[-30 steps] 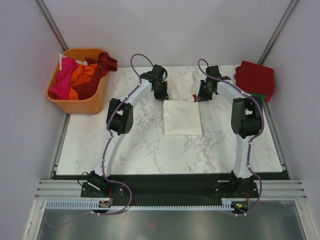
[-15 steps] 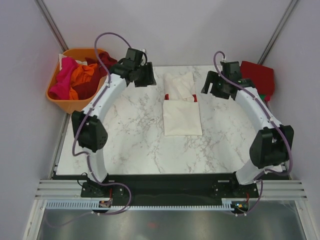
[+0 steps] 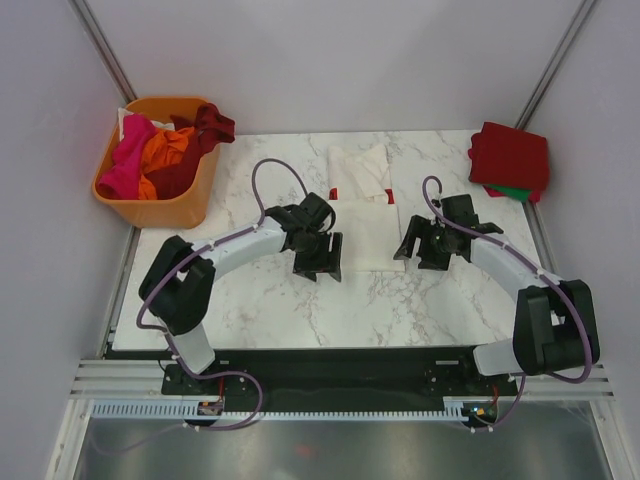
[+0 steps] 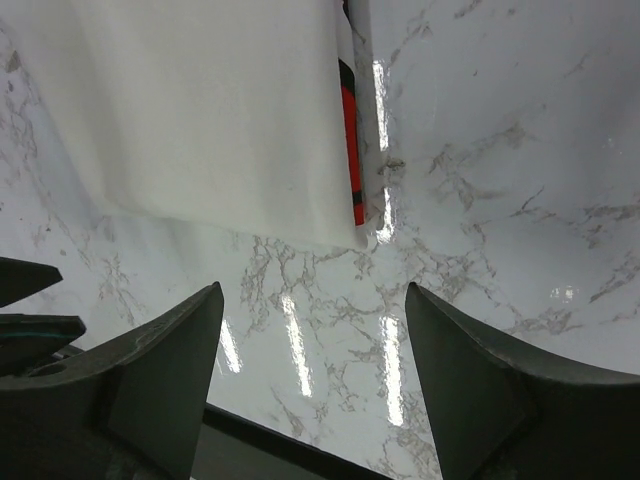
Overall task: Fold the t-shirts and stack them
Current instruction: Fold the tshirt
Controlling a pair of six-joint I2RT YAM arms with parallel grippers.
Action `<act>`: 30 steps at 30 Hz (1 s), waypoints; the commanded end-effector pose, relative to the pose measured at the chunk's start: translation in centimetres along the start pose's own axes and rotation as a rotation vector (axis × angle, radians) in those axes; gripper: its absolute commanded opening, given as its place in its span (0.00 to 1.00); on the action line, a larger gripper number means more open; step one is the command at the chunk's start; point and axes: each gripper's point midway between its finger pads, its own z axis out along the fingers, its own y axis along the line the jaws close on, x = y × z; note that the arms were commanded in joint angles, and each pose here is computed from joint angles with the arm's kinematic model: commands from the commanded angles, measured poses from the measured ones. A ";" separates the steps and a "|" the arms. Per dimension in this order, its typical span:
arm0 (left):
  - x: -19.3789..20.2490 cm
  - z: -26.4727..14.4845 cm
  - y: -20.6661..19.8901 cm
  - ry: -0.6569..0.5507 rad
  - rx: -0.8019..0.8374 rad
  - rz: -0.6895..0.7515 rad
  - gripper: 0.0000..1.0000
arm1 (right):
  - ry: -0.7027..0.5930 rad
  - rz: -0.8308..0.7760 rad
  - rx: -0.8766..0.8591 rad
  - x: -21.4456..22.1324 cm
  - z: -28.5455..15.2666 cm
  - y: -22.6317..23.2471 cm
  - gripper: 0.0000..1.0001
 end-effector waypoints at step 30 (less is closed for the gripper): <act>-3.1 7.2 2.4 -0.174 -0.083 -0.102 0.52 | 0.011 -0.014 -0.041 0.7 3.5 -1.1 0.78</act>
